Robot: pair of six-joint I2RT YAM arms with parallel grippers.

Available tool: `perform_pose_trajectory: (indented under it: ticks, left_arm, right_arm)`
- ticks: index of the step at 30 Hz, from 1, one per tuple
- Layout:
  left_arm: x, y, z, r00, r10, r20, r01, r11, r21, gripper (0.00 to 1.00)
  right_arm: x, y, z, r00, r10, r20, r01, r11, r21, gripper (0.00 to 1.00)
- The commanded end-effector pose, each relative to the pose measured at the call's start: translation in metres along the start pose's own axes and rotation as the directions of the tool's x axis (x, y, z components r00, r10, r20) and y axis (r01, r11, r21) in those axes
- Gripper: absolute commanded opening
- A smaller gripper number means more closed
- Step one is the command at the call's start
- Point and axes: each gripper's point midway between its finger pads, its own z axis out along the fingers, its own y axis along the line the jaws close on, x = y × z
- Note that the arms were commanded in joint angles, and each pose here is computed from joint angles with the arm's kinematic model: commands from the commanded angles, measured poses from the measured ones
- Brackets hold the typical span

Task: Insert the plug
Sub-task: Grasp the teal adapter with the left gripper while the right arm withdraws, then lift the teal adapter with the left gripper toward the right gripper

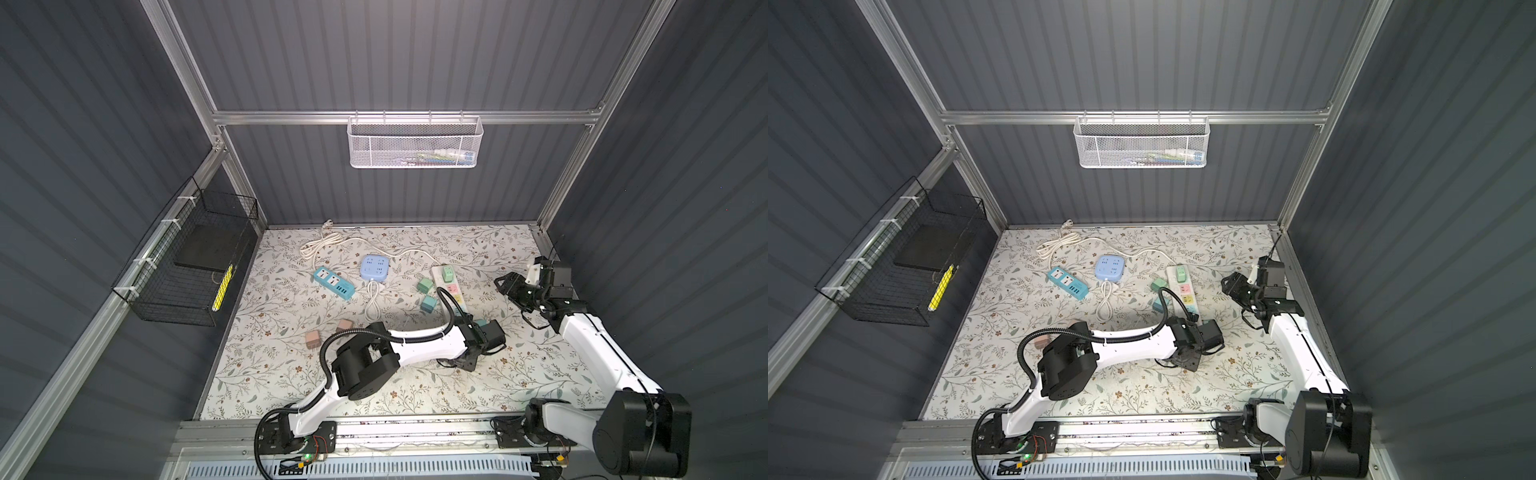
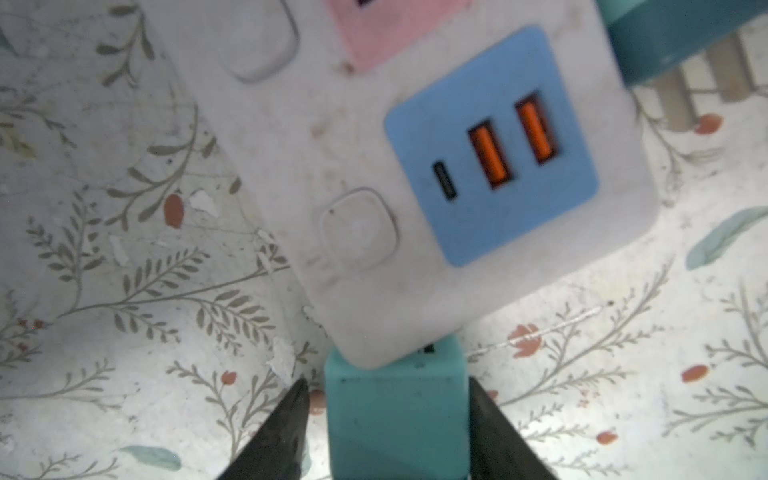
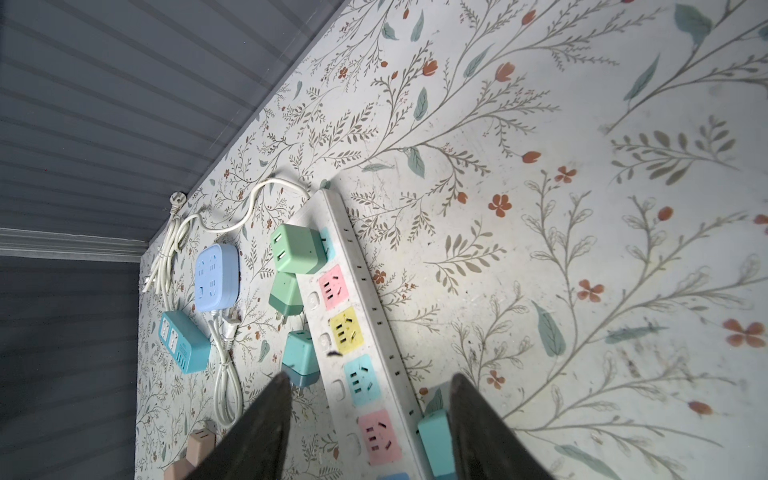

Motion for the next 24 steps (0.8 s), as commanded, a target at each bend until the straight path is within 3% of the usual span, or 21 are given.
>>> perform_pose_trajectory:
  ticks: [1, 11, 17, 20, 22, 24]
  left_arm:
    - [0.003, 0.019, -0.003, 0.999, 0.037, -0.011, -0.037, 0.996, -0.077, 0.54]
    - [0.003, 0.034, -0.027, 0.984, 0.166, 0.067, -0.164, 0.986, -0.028, 0.35]
    - [-0.025, 0.039, -0.063, 0.940, 0.212, 0.266, -0.214, 0.977, -0.020, 0.30]
    - [-0.042, 0.052, -0.085, 0.876, 0.224, 0.428, -0.223, 0.973, -0.051, 0.27]
    - [-0.055, 0.062, -0.103, 0.808, 0.222, 0.546, -0.217, 0.973, -0.075, 0.27]
    - [-0.067, 0.068, -0.125, 0.706, 0.226, 0.671, -0.227, 0.970, -0.088, 0.25]
  right_arm:
    - [0.000, 0.001, -0.003, 1.000, -0.004, 0.003, 0.004, 1.000, -0.009, 0.61]
    - [-0.002, 0.005, -0.009, 1.000, -0.024, 0.010, 0.024, 1.000, -0.012, 0.61]
    - [0.002, 0.016, -0.009, 0.999, -0.038, -0.023, 0.037, 0.998, -0.059, 0.60]
    - [0.005, 0.025, -0.009, 0.997, -0.071, -0.037, 0.068, 0.995, -0.072, 0.58]
    - [0.009, 0.033, -0.009, 0.994, -0.098, -0.053, 0.093, 0.992, -0.080, 0.58]
    - [0.013, 0.046, -0.009, 0.988, -0.141, -0.066, 0.134, 0.986, -0.097, 0.57]
